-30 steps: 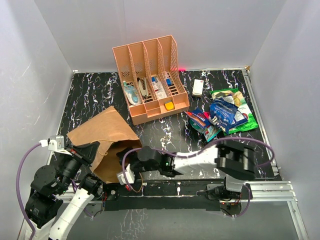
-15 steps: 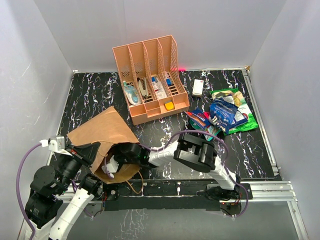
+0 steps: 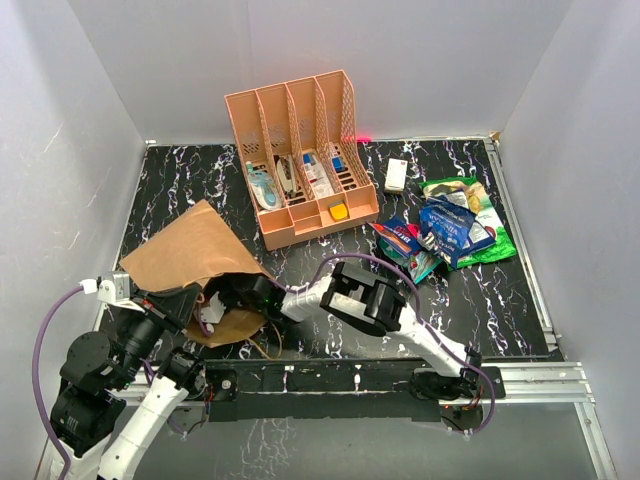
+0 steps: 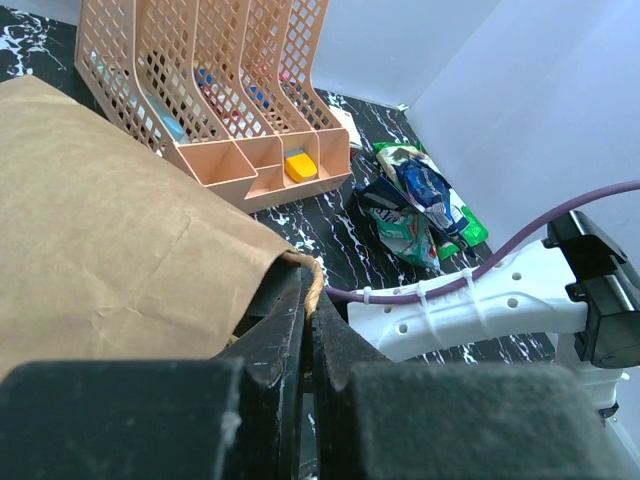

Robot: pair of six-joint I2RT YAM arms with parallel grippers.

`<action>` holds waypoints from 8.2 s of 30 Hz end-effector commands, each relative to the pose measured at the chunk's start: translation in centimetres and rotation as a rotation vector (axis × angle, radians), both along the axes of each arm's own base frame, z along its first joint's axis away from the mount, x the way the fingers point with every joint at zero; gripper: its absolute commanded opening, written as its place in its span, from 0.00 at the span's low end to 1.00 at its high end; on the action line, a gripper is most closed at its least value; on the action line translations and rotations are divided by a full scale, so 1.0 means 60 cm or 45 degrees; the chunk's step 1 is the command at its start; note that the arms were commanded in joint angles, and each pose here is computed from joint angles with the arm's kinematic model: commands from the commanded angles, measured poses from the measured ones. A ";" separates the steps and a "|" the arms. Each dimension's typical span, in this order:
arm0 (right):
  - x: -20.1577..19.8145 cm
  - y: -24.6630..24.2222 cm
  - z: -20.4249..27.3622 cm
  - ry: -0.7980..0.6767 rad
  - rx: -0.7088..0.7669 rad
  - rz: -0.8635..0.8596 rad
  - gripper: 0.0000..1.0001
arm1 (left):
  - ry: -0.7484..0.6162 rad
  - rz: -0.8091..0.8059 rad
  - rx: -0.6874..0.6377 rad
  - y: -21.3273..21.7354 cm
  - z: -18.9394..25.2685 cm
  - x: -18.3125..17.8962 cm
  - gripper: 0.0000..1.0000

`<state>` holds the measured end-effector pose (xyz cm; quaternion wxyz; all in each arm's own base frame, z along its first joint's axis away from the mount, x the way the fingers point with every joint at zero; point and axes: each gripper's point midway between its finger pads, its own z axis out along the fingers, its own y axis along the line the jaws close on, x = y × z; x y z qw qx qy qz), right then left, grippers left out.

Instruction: Take the snacks out of the paper bag

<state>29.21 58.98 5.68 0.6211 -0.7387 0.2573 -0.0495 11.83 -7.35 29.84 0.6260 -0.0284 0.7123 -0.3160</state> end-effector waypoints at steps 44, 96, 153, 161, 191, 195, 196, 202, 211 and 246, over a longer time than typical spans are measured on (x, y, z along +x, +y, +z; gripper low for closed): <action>-0.289 -0.378 0.550 0.882 0.956 0.076 0.08 | 0.147 0.430 0.028 0.087 0.004 0.036 0.00; 0.111 -0.738 0.151 0.957 0.979 -1.733 0.25 | 0.076 -0.510 0.043 -0.119 0.004 -0.015 0.00; -0.289 -0.056 0.105 0.590 0.163 0.195 0.66 | 0.122 -0.539 0.036 -0.089 0.024 -0.086 0.00; -0.291 -0.096 0.128 0.524 0.222 0.162 0.67 | 0.071 -0.523 0.024 -0.097 0.037 -0.064 0.00; -0.267 -0.054 0.117 0.174 0.144 0.383 0.67 | -0.008 -0.661 0.054 -0.116 0.064 -0.081 0.00; -0.269 -0.017 0.114 0.179 0.152 0.422 0.70 | -0.012 -0.700 0.054 -0.123 0.070 -0.083 0.00; -0.269 -0.008 0.114 0.179 0.163 0.429 0.70 | -0.019 -0.708 0.050 -0.125 0.072 -0.084 0.00; -0.261 0.046 0.114 0.167 0.215 0.459 0.72 | -0.033 -0.775 0.024 -0.140 0.081 -0.084 0.00; -0.213 0.100 0.096 0.172 0.273 0.413 0.73 | -0.054 -0.866 -0.011 -0.156 0.096 -0.093 0.00; -0.195 -0.101 0.148 0.321 0.324 0.217 0.08 | -0.015 -0.412 0.085 -0.091 0.068 -0.016 0.00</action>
